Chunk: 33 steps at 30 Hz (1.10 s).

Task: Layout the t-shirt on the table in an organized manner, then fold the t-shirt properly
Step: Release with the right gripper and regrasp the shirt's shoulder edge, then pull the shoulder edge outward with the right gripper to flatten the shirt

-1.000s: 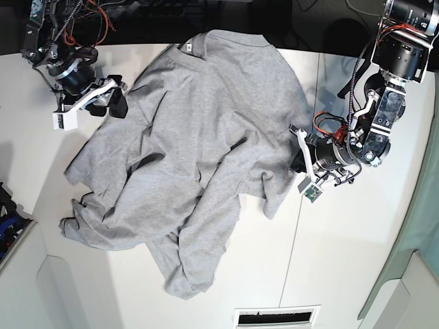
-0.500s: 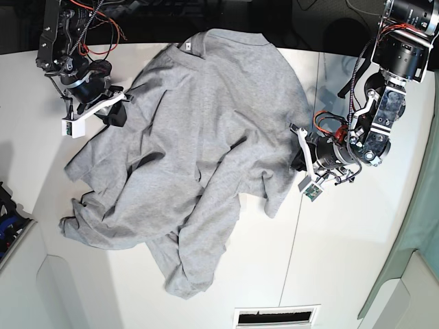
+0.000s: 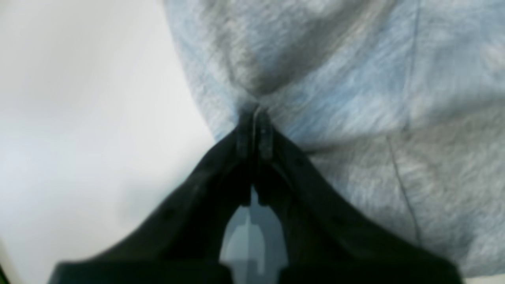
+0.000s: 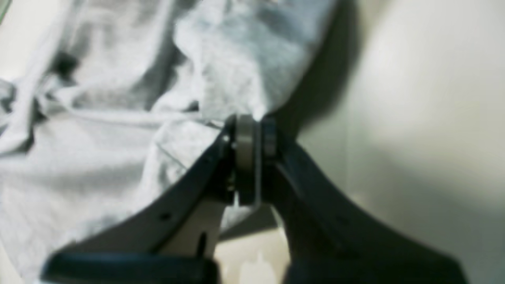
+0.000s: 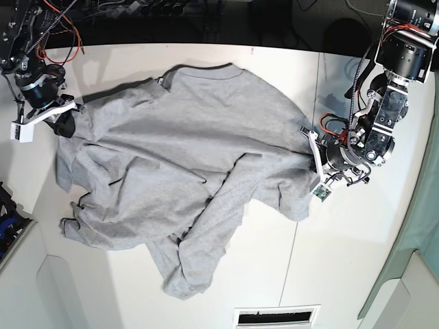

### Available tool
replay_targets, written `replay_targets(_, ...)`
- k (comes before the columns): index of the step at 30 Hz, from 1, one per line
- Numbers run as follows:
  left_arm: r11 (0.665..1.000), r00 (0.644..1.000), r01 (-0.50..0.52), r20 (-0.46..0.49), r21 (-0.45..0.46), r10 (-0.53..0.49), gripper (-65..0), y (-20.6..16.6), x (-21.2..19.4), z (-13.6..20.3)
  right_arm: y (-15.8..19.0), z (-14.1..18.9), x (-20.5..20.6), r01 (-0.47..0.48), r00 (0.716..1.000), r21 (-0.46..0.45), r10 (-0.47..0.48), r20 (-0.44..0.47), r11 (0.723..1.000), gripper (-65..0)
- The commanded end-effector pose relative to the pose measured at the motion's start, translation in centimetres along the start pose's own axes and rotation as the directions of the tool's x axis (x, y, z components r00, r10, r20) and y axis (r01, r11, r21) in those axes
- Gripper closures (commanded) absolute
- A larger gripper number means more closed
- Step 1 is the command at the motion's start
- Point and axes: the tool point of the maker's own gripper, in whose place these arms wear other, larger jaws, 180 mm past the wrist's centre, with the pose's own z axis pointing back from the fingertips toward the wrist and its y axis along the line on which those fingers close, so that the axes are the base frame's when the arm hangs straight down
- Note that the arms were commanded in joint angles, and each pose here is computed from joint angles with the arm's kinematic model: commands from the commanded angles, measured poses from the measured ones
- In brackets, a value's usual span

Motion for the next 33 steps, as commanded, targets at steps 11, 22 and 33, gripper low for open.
replay_targets(11, 0.999, 1.000, 0.029, 0.010, -0.020, -0.028, 0.0, 0.1, 0.4, 0.3, -5.3, 4.6, -2.4, 0.092, 0.996, -0.102, -0.093, 0.000, 0.991, -30.6)
replay_targets(22, 0.998, 1.000, -0.008, 0.002, -0.054, 0.008, 0.0, -1.1, -0.8, 0.3, 3.5, 3.9, -7.3, 0.320, 0.944, 0.165, -0.299, -0.143, 0.933, -30.6)
replay_targets(33, 0.984, 0.999, -0.046, 0.007, -0.170, 0.048, -23.7, -3.1, -0.6, 0.6, 11.8, 3.9, -9.7, 0.249, 0.956, 0.290, -0.186, -0.228, 0.924, -30.6)
